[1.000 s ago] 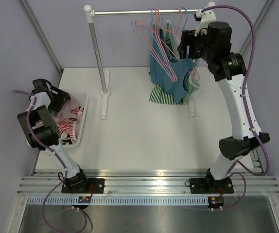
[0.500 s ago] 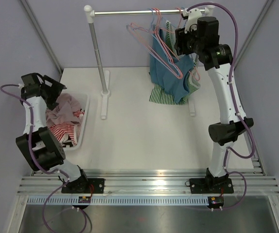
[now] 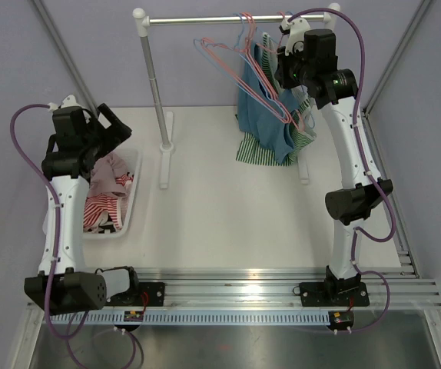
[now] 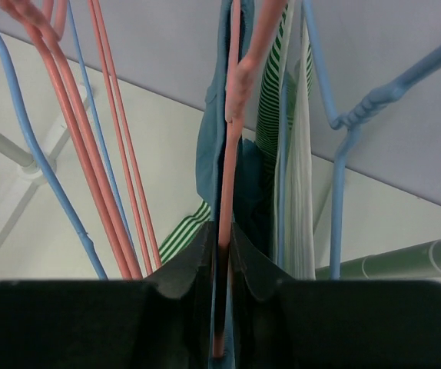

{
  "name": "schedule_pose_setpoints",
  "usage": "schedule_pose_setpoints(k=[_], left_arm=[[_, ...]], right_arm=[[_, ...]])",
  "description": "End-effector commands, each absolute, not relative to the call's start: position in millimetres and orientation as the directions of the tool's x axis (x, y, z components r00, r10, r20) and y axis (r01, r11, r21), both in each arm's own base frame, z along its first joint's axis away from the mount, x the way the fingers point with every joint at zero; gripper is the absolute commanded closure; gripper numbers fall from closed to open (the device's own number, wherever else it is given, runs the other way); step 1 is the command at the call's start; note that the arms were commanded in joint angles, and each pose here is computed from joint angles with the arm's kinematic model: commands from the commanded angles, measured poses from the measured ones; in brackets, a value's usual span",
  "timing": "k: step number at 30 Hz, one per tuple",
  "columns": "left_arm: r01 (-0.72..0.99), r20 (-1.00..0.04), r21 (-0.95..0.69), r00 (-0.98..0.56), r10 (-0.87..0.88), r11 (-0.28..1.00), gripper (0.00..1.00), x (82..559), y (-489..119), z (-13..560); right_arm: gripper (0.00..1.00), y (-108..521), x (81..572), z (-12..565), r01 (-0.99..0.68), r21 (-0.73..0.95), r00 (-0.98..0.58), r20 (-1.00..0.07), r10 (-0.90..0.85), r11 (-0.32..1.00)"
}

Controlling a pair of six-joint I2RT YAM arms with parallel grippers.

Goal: Remove the tank top from the hanger

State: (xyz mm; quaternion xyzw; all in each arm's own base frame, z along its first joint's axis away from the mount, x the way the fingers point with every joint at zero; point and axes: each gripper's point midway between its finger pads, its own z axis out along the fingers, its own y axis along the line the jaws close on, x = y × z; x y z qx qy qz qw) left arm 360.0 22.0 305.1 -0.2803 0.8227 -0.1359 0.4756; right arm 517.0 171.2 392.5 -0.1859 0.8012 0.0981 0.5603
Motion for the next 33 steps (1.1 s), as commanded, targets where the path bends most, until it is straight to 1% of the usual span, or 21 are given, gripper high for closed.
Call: schedule_pose_setpoints(k=[1,2,3,4,9,13,17,19,23,29,31,33], left_arm=[[-0.270,-0.816,-0.364,-0.369,-0.445,0.892,0.01,341.6,1.1,338.9],[-0.259,-0.826,-0.341,-0.377,-0.420,0.904,0.01,339.0,-2.1,340.3],[-0.223,-0.827,-0.328,-0.401,-0.393,0.918,0.01,335.1,-15.7,340.2],[-0.182,-0.839,-0.312,-0.408,-0.360,0.933,0.01,331.2,-30.8,344.7],[-0.077,-0.856,-0.274,-0.436,-0.279,0.959,0.01,316.5,-61.4,348.0],[0.077,-0.859,-0.279,-0.466,-0.213,0.957,0.01,307.1,-94.1,349.5],[0.208,-0.880,-0.267,-0.450,-0.150,0.941,0.01,295.4,-122.7,357.1],[0.247,-0.894,-0.267,-0.424,-0.144,0.931,0.01,291.9,-129.2,365.8],[0.301,-0.921,-0.278,-0.353,-0.164,0.912,0.01,282.1,-136.2,392.4],[0.401,-0.960,-0.252,-0.216,-0.177,0.881,0.01,278.9,-153.0,458.1],[0.435,-0.969,-0.236,-0.175,-0.176,0.869,0.01,278.0,-160.5,478.2],[0.476,-0.977,-0.215,-0.106,-0.187,0.853,0.01,281.4,-169.2,509.1]], right_arm=[[0.83,174.4,515.2,420.6,-0.409,-0.004,-0.243,-0.964,-0.113,0.912],[0.87,174.5,514.3,423.5,-0.407,0.004,-0.239,-0.966,-0.103,0.913],[0.95,174.9,513.5,426.8,-0.404,0.017,-0.237,-0.968,-0.086,0.915],[1.00,175.0,512.8,434.0,-0.403,0.021,-0.218,-0.973,-0.074,0.915],[1.00,176.7,504.5,461.6,-0.405,0.056,-0.164,-0.986,-0.012,0.913],[1.00,174.7,494.2,488.0,-0.411,0.066,-0.105,-0.994,0.025,0.909],[1.00,173.1,477.8,514.0,-0.421,0.094,-0.062,-0.995,0.075,0.902],[1.00,171.7,472.0,515.5,-0.422,0.096,-0.067,-0.995,0.075,0.902],[1.00,166.3,445.2,526.9,-0.432,0.099,-0.057,-0.995,0.083,0.896],[1.00,153.9,402.7,523.1,-0.430,0.112,-0.086,-0.993,0.083,0.896],[1.00,151.8,390.4,512.3,-0.432,0.123,-0.127,-0.989,0.074,0.893],[1.00,146.9,366.0,514.1,-0.440,0.128,-0.141,-0.987,0.073,0.889]])
